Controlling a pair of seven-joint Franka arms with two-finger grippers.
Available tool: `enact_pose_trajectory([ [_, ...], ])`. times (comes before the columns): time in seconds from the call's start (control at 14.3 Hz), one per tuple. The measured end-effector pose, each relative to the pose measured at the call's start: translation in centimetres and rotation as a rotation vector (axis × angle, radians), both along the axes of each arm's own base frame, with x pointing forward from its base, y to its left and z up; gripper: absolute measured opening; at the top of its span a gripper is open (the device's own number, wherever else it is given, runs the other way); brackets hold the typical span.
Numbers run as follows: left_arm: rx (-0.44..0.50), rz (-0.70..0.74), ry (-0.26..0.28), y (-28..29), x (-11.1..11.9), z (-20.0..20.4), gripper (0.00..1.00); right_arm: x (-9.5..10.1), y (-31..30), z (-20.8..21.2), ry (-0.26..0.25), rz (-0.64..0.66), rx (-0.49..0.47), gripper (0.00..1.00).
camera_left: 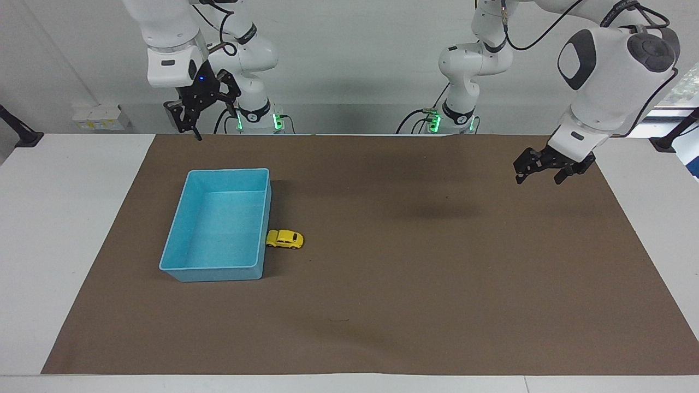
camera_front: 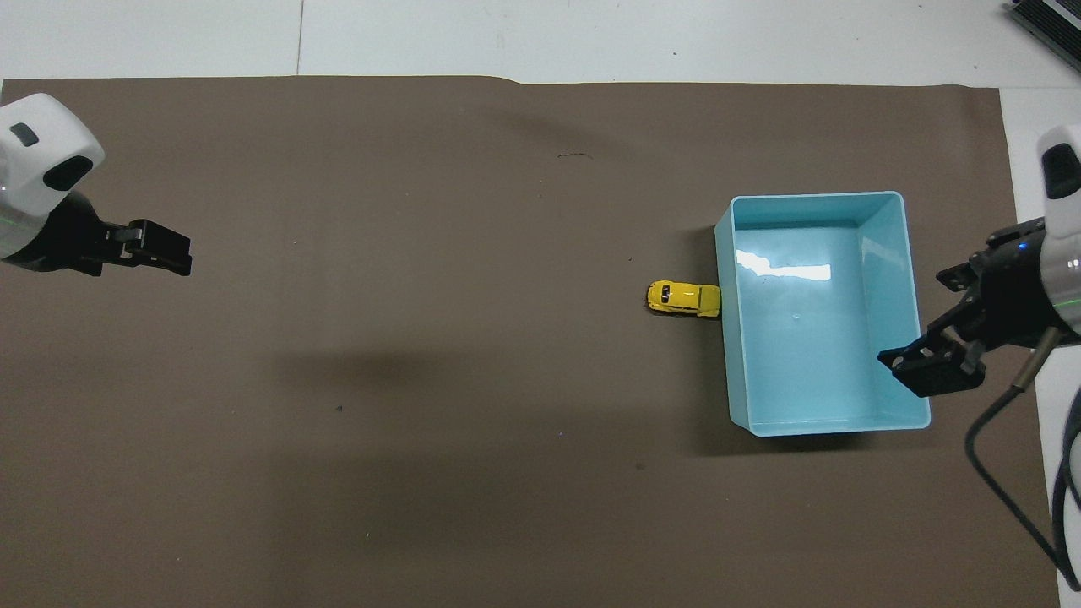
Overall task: Wind up and store yellow beetle car
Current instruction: 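Move the right gripper toward the car beside the blue bin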
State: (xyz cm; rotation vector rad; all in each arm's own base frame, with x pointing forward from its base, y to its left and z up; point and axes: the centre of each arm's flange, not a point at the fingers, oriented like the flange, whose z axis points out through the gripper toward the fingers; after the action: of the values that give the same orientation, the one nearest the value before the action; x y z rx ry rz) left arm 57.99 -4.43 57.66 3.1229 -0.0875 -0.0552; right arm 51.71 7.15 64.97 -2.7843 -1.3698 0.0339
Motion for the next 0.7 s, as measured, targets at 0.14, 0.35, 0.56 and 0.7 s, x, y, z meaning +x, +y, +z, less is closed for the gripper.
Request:
enact_pose_trajectory([
  [0.14, 0.003, 0.016, -0.023, 0.2, -1.0, 2.4, 1.0, -0.1, 0.3, -0.2, 0.001, 0.117, 0.004, 1.0],
  [0.35, 0.009, 0.036, -0.018, 0.9, -2.8, 4.6, 1.0, 0.0, 1.0, -1.2, 0.005, 0.277, 0.009, 1.0],
  [0.56, 0.013, 0.038, 0.022, 1.0, -3.6, 5.2, 1.0, 0.8, 3.4, -3.4, -0.005, 0.404, 0.011, 1.0],
  [0.7, 0.015, 0.037, 0.039, 1.1, -4.0, 6.1, 1.0, 2.3, 4.4, -6.1, 0.008, 0.484, 0.013, 1.0],
])
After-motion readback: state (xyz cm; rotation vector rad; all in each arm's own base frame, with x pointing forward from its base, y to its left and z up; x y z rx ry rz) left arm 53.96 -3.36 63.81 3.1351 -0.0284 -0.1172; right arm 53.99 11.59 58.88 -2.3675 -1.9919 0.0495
